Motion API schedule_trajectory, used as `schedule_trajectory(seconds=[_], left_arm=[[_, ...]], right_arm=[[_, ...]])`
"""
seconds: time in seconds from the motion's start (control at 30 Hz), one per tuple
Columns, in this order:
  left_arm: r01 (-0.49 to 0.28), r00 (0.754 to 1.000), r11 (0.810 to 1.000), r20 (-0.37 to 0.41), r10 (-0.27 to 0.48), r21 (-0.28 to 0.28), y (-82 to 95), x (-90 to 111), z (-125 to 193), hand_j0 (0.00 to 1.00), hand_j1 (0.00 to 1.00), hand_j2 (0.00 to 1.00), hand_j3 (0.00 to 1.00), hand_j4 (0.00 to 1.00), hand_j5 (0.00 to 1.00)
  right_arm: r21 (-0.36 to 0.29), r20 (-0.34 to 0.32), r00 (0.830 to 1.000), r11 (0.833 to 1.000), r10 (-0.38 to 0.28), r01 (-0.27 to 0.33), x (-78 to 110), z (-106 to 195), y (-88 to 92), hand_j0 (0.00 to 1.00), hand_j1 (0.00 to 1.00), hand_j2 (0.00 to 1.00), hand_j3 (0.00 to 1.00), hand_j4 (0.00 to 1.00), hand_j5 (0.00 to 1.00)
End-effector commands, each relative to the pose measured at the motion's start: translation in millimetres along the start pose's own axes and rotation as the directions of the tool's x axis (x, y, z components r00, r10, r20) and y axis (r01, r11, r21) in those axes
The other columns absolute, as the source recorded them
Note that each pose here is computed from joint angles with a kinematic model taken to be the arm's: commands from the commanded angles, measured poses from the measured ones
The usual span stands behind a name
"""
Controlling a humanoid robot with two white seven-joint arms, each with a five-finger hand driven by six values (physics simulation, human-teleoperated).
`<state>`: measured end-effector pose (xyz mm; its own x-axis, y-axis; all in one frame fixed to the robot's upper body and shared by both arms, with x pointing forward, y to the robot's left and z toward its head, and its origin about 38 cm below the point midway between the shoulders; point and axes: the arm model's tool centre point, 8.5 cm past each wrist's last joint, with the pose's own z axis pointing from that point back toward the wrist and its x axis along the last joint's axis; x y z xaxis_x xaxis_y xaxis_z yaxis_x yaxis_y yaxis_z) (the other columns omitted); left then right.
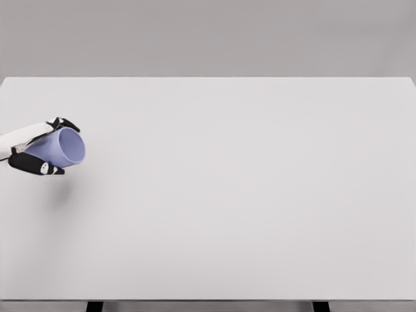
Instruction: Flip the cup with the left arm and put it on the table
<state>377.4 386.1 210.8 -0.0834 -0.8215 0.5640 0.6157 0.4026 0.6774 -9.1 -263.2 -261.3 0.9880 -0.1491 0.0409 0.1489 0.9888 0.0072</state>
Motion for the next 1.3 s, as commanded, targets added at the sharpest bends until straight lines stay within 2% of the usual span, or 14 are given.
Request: schedule_trajectory(seconds=[0.0,0.2,0.4,0.5,0.57,0.6,0.67,0.8,0.83,0.93,1.03,1.17,1.23,1.27], left_arm=[[0.035,0.993,0.998,0.11,-0.04,0.051,6.5,9,1,0.38,0.38,0.38,0.38,0.38,0.38],[-0.027,0.946,0.989,0.323,-0.022,0.148,-0.2,0,-14,0.38,0.38,0.38,0.38,0.38,0.38],[-0.188,0.866,0.965,0.494,0.076,0.182,-19.6,-19,-30,0.38,0.38,0.38,0.38,0.38,0.38],[-0.284,0.808,0.941,0.574,0.132,0.184,-32.6,-21,-40,0.39,0.39,0.39,0.39,0.39,0.39],[-0.331,0.793,0.927,0.584,0.172,0.176,-39.6,-25,-47,0.39,0.39,0.39,0.39,0.39,0.39],[-0.379,0.774,0.909,0.598,0.21,0.172,-46.6,-31,-52,0.39,0.39,0.39,0.39,0.39,0.39],[-0.405,0.75,0.896,0.627,0.211,0.183,-58.1,-35,-58,0.39,0.39,0.39,0.39,0.39,0.39],[-0.433,0.721,0.883,0.657,0.219,0.181,-63.0,-35,-62,0.39,0.39,0.39,0.39,0.39,0.39],[-0.458,0.715,0.872,0.655,0.244,0.175,-67.4,-39,-65,0.39,0.39,0.39,0.39,0.39,0.39],[-0.494,0.716,0.852,0.637,0.286,0.172,-72.6,-50,-72,0.4,0.4,0.4,0.4,0.4,0.4],[-0.495,0.716,0.851,0.637,0.287,0.173,-69.5,-50,-75,0.41,0.41,0.41,0.41,0.41,0.41],[-0.497,0.736,0.857,0.589,0.334,0.135,-64.0,-56,-104,0.41,0.41,0.41,0.41,0.41,0.41],[-0.502,0.731,0.855,0.592,0.338,0.131,-64.8,-54,-107,0.41,0.41,0.41,0.41,0.41,0.41],[-0.514,0.719,0.848,0.606,0.342,0.131,-62.7,-51,-109,0.41,0.41,0.41,0.41,0.41,0.41]], right_arm=[[0.0,0.0,1.0,1.0,-0.001,0.001,0.0,0,0.0,1.0,1.0,1.0,1.0,1.0,1.0],[0.0,0.0,1.0,1.0,-0.001,0.001,0.0,0,0.0,1.0,1.0,1.0,1.0,1.0,1.0],[0.0,0.0,1.0,1.0,-0.001,0.001,0.0,0,0.0,1.0,1.0,1.0,1.0,1.0,1.0],[0.0,0.0,1.0,1.0,-0.001,0.001,0.0,0,0.0,1.0,1.0,1.0,1.0,1.0,1.0],[0.0,0.0,1.0,1.0,-0.001,0.001,0.0,0,0.0,1.0,1.0,1.0,1.0,1.0,1.0],[0.0,0.0,1.0,1.0,-0.001,0.001,0.0,0,0.0,1.0,1.0,1.0,1.0,1.0,1.0],[0.0,0.0,1.0,1.0,-0.001,0.001,0.0,0,0.0,1.0,1.0,1.0,1.0,1.0,1.0],[0.0,0.0,1.0,1.0,0.001,-0.001,0.0,0,0.0,1.0,1.0,1.0,1.0,1.0,1.0],[0.0,0.0,1.0,1.0,-0.001,0.001,0.0,0,0.0,1.0,1.0,1.0,1.0,1.0,1.0],[0.0,0.0,1.0,1.0,0.001,-0.001,0.0,0,0.0,1.0,1.0,1.0,1.0,1.0,1.0],[0.0,0.0,1.0,1.0,-0.001,0.001,0.0,0,0.0,1.0,1.0,1.0,1.0,1.0,1.0],[0.0,0.0,1.0,1.0,-0.001,0.001,0.0,0,0.0,1.0,1.0,1.0,1.0,1.0,1.0],[0.0,0.0,1.0,1.0,-0.001,0.001,0.0,0,0.0,1.0,1.0,1.0,1.0,1.0,1.0],[0.0,0.0,1.0,1.0,-0.001,0.001,0.0,0,0.0,1.0,1.0,1.0,1.0,1.0,1.0]])
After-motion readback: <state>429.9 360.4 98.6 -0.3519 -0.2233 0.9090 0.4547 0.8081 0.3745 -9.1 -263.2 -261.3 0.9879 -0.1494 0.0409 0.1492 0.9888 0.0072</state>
